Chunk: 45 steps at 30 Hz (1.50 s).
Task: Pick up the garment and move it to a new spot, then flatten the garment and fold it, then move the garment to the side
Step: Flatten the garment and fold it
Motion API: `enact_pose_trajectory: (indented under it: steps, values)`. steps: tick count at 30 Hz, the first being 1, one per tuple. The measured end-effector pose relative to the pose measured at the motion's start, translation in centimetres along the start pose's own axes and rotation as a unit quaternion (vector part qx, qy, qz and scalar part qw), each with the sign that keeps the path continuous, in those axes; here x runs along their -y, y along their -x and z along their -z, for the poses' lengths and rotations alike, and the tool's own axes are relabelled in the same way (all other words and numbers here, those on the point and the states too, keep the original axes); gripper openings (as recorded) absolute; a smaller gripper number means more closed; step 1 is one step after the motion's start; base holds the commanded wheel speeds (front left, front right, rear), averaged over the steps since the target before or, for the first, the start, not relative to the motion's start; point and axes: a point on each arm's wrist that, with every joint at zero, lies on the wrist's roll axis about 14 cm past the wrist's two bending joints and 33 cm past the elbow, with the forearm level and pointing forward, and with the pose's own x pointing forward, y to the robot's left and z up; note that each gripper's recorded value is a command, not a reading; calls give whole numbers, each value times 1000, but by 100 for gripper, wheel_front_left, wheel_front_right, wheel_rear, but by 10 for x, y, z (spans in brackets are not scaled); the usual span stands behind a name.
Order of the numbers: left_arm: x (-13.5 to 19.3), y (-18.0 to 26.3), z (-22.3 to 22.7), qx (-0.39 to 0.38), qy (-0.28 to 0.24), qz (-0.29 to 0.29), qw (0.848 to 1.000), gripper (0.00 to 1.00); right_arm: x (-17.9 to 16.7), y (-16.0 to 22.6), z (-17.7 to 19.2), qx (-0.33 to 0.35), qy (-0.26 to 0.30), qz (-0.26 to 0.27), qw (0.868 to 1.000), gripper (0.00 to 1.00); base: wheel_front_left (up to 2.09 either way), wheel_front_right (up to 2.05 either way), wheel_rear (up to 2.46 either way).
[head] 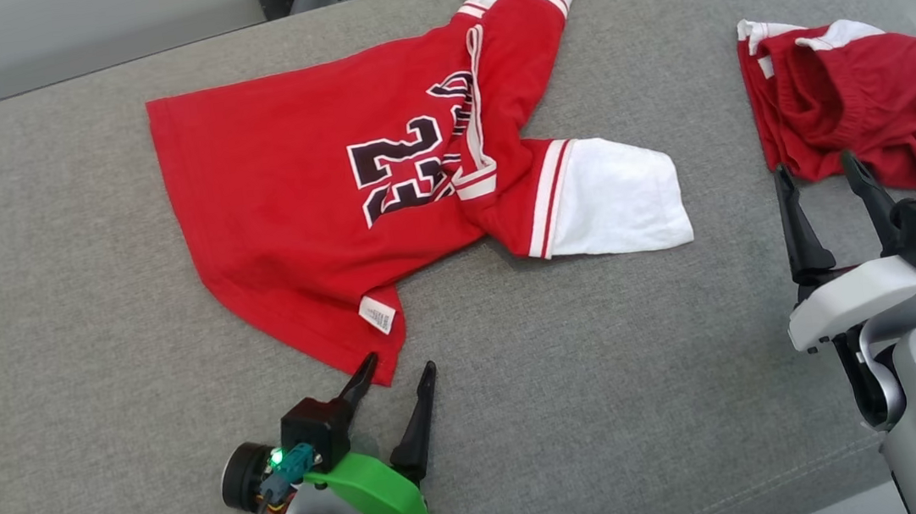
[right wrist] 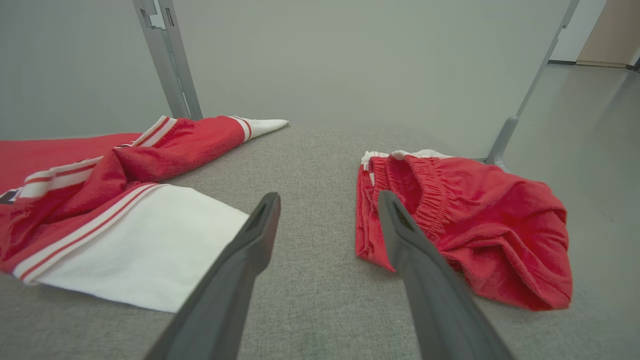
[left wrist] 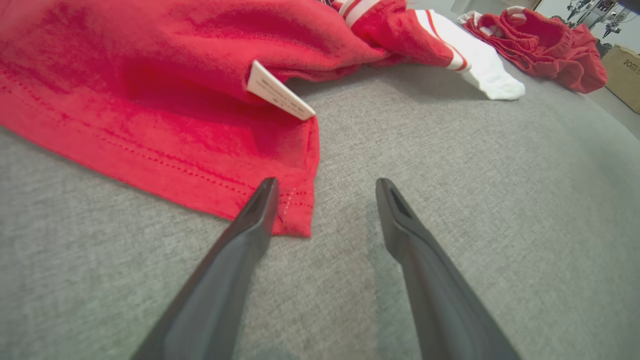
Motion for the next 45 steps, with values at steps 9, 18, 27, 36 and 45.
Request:
enact_pose_trajectory:
  steps: [9,18,27,36,45]
  values:
    - [-20,-5,23,-33,4,-36,999,0,20,7,11,-15,2,30,999,100,0,0,0]
    - [-47,29,16,-19,-13,-101,995,0,-13,10,31,-40,-30,0,999,100,0,0,0]
    - [-96,103,6,-3,-56,-201,978,0,-57,20,33,-44,-60,-46,996,100,0,0,0]
    - [-116,147,-15,36,-69,-261,962,100,-66,39,20,-29,-65,-60,996,100,0,0,0]
    - [-116,155,-34,80,-54,-285,954,100,-64,56,19,-24,-72,-54,996,100,0,0,0]
